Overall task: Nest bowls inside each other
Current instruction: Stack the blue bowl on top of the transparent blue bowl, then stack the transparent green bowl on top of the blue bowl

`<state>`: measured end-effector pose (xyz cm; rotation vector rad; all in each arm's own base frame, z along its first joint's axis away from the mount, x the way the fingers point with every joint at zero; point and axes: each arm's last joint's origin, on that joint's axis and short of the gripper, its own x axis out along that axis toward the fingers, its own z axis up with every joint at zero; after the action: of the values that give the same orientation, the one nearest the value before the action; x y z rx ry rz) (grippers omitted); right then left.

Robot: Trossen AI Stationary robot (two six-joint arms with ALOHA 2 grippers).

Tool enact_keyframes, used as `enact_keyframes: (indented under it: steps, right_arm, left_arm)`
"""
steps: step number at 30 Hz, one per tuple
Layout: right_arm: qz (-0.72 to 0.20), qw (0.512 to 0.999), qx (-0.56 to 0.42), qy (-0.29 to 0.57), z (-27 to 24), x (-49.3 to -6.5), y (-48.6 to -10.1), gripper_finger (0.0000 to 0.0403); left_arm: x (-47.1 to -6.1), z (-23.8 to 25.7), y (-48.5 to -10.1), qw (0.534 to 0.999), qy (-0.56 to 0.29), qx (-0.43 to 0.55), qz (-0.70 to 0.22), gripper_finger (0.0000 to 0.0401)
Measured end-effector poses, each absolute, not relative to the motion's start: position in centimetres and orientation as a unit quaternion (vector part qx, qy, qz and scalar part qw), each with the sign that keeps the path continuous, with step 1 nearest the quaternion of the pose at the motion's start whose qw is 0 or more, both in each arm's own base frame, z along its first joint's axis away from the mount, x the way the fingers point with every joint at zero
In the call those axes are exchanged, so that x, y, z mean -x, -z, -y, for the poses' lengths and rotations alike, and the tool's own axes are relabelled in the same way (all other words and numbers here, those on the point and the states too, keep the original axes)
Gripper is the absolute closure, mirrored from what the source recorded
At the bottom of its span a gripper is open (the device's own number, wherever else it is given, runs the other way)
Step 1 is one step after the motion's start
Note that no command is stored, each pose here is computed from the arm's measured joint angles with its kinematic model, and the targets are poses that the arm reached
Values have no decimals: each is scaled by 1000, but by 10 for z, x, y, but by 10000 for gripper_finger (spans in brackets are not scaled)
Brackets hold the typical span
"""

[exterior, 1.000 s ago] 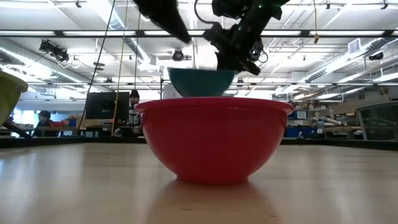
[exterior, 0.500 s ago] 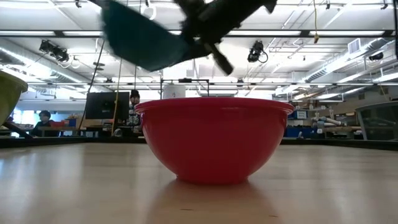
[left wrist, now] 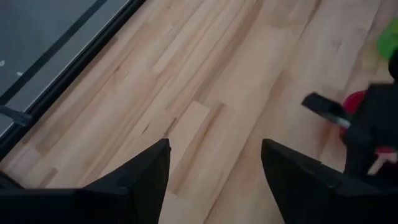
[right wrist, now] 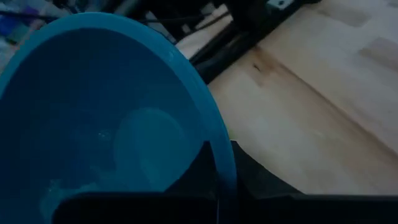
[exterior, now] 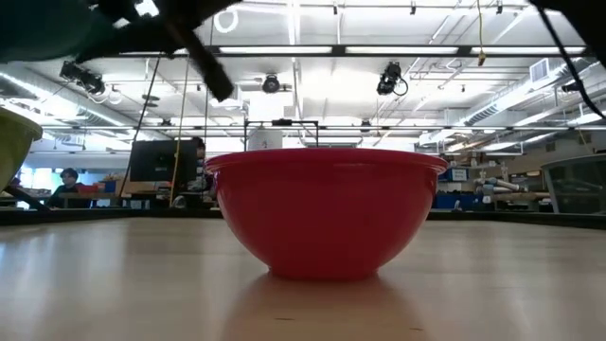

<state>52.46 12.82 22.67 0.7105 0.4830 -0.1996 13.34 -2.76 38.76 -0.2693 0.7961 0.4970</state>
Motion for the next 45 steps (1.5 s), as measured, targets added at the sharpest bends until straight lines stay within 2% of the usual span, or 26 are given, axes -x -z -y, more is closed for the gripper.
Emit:
enact_keyframes:
  steps: [4,10,14,17,22,31,37,41,45]
  right_arm:
    - [-261,894,-352,96,-135,-543,-210,360]
    - [-276,882,-378,61,-142,-557,-193,272]
    - [-296,873,-375,97,-142,-552,-190,221]
    - [-300,876,-348,146,-139,-542,-205,202]
    - [-354,855,-313,214,-128,-510,-243,198]
    - [-552,740,-200,328,-127,-423,-281,201]
    - [-575,724,-219,312,-155,-396,-281,227]
    - [-605,676,-220,358,-169,-365,-269,239]
    - [-616,647,-259,366,-189,-332,-264,239]
  left_arm:
    - [-135,28,-387,879,-241,144,-384,154]
    - [-136,31,-385,875,-237,154,-392,154]
    - [-137,35,-385,876,-232,159,-392,154]
    - [-138,38,-384,875,-229,162,-394,154]
    - [-150,46,-380,873,-231,172,-394,154]
    - [-206,84,-359,891,-182,135,-394,154]
    - [-241,102,-342,895,-151,141,-394,155]
    - [-256,111,-333,898,-133,139,-397,155]
    - [-264,113,-326,895,-124,126,-409,155]
